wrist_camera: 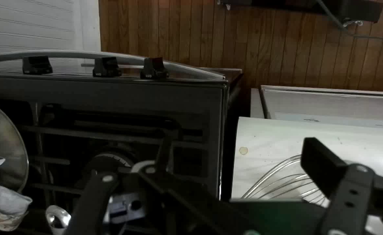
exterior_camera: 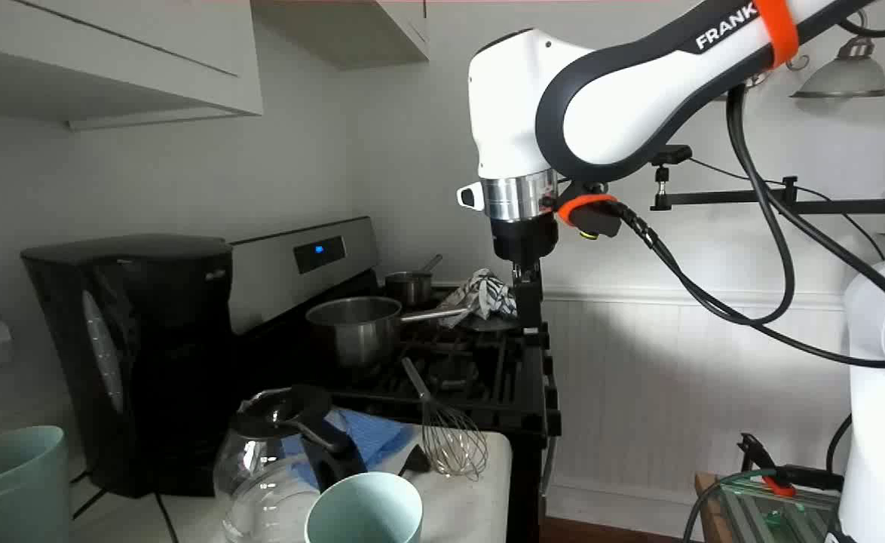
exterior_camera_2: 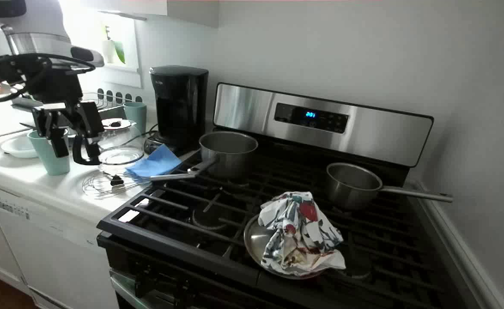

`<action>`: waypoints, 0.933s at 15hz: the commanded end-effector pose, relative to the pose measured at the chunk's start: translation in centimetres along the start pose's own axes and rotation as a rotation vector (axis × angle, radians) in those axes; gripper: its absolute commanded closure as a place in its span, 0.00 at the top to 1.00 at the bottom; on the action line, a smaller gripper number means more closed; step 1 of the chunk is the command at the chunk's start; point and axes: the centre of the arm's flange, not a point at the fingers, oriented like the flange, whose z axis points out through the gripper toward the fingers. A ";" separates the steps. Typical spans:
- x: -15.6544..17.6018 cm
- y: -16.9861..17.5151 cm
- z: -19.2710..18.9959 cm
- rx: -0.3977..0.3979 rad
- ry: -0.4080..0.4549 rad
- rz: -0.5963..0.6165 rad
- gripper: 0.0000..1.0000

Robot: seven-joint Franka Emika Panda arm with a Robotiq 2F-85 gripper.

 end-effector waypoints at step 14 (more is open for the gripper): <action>6.6 -0.2 -4.0 -0.003 0.249 -0.140 1.00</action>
